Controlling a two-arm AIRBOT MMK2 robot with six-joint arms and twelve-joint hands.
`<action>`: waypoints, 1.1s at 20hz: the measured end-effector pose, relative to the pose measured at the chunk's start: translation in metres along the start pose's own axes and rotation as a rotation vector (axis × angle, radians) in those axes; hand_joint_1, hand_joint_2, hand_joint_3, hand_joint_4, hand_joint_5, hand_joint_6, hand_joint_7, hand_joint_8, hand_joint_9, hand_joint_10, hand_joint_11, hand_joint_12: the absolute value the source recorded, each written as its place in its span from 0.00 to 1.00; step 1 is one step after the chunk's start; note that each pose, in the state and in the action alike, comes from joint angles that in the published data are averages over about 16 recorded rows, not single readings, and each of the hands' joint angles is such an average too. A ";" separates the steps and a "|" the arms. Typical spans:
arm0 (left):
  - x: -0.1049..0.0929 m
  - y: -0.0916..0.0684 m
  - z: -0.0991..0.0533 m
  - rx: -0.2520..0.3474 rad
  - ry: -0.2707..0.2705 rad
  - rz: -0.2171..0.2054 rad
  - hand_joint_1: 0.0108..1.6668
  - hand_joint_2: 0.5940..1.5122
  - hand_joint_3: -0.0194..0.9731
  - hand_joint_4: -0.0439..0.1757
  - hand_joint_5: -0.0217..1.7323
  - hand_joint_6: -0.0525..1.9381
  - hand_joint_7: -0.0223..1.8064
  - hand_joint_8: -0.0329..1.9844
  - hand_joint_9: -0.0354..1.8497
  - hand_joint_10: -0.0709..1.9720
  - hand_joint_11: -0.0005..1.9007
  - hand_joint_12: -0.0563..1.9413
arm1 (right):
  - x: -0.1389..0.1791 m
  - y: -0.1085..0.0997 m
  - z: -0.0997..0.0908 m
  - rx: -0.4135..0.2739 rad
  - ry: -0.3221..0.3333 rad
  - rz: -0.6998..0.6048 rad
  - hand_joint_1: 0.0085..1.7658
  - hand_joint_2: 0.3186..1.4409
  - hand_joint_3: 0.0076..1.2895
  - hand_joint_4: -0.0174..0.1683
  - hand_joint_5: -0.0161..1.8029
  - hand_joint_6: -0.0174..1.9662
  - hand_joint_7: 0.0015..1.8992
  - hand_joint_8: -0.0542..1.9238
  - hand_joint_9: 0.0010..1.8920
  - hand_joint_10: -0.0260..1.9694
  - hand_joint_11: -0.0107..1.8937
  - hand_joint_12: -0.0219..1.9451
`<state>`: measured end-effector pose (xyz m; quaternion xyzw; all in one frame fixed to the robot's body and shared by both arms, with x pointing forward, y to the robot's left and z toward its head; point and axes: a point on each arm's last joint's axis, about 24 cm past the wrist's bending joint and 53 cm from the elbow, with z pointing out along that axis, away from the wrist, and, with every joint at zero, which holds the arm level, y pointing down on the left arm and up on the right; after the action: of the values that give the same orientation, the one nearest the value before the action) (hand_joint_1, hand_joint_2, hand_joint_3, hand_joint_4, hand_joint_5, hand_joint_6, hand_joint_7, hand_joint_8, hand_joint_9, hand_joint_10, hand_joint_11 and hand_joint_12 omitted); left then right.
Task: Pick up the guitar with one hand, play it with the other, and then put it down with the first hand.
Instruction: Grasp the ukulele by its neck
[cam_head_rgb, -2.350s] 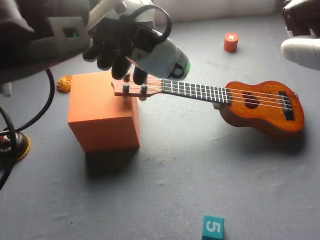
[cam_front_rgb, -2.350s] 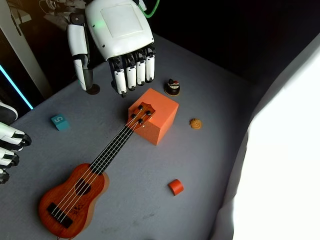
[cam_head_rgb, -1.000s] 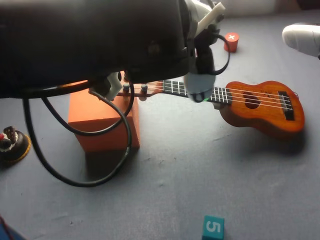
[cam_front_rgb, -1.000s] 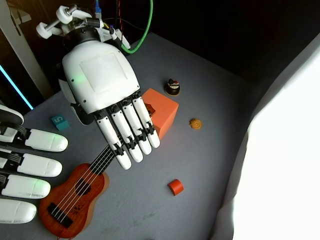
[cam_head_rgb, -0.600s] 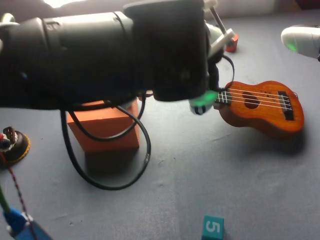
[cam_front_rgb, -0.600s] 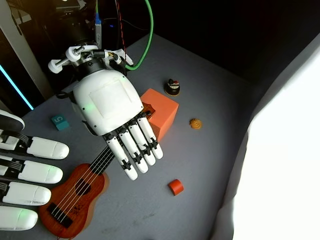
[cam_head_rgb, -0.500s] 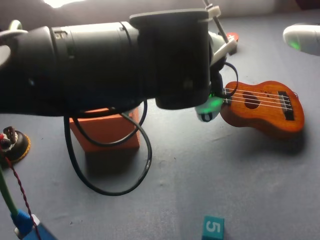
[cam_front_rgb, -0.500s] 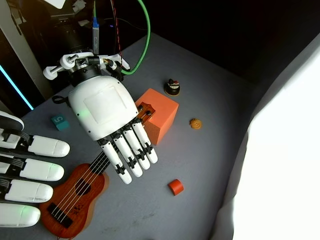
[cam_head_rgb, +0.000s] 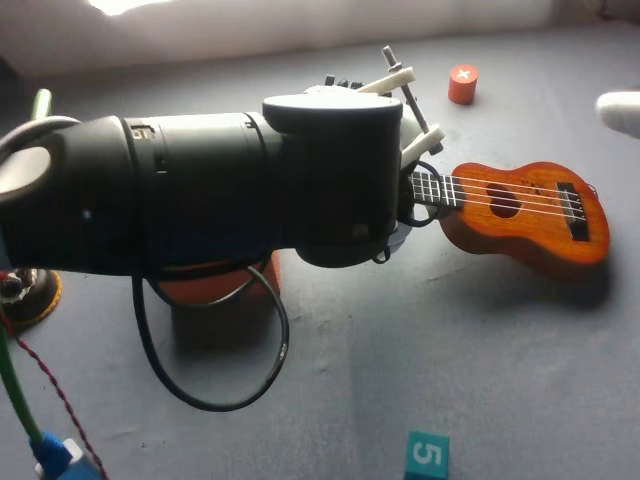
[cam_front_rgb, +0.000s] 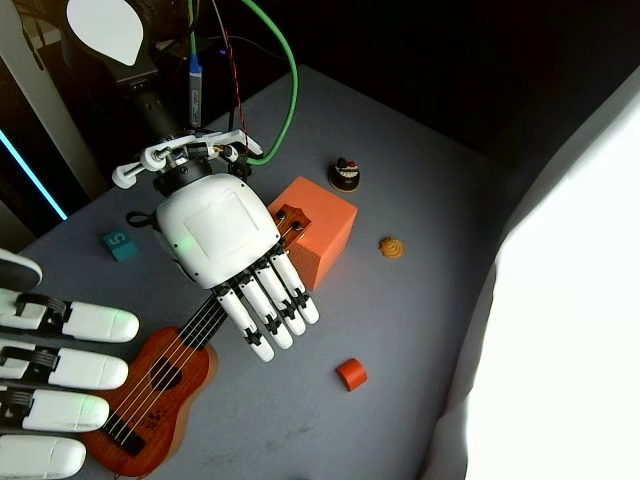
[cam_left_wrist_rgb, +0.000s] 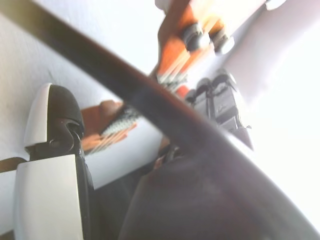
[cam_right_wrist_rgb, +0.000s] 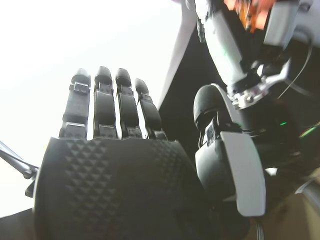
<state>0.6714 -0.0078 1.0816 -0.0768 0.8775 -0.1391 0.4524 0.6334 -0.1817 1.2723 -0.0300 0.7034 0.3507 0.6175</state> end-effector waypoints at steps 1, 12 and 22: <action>0.001 0.000 0.002 0.000 -0.002 0.003 0.66 0.48 0.02 0.21 0.02 0.02 0.02 0.01 0.03 0.04 0.01 0.03 | 0.002 -0.005 -0.001 0.010 0.013 -0.017 0.13 0.92 0.01 0.10 0.02 0.03 0.04 0.04 0.03 0.04 0.02 0.01; 0.016 0.004 0.020 -0.009 -0.007 0.033 0.64 0.49 0.02 0.21 0.02 0.02 0.02 0.01 0.03 0.04 0.01 0.03 | 0.014 -0.034 -0.013 0.080 0.108 -0.113 0.13 0.92 0.01 0.11 0.03 0.03 0.04 0.04 0.03 0.03 0.02 0.01; 0.027 0.009 0.026 -0.009 -0.004 0.053 0.62 0.49 0.02 0.21 0.02 0.02 0.02 0.01 0.03 0.04 0.01 0.03 | 0.019 -0.013 -0.009 0.033 0.107 -0.100 0.14 0.92 0.01 0.11 0.02 0.03 0.04 0.04 0.03 0.03 0.02 0.01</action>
<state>0.6765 -0.0109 1.0433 -0.0561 0.8790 -0.1229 0.4573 0.6273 -0.1890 1.2489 -0.0737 0.7388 0.3057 0.5960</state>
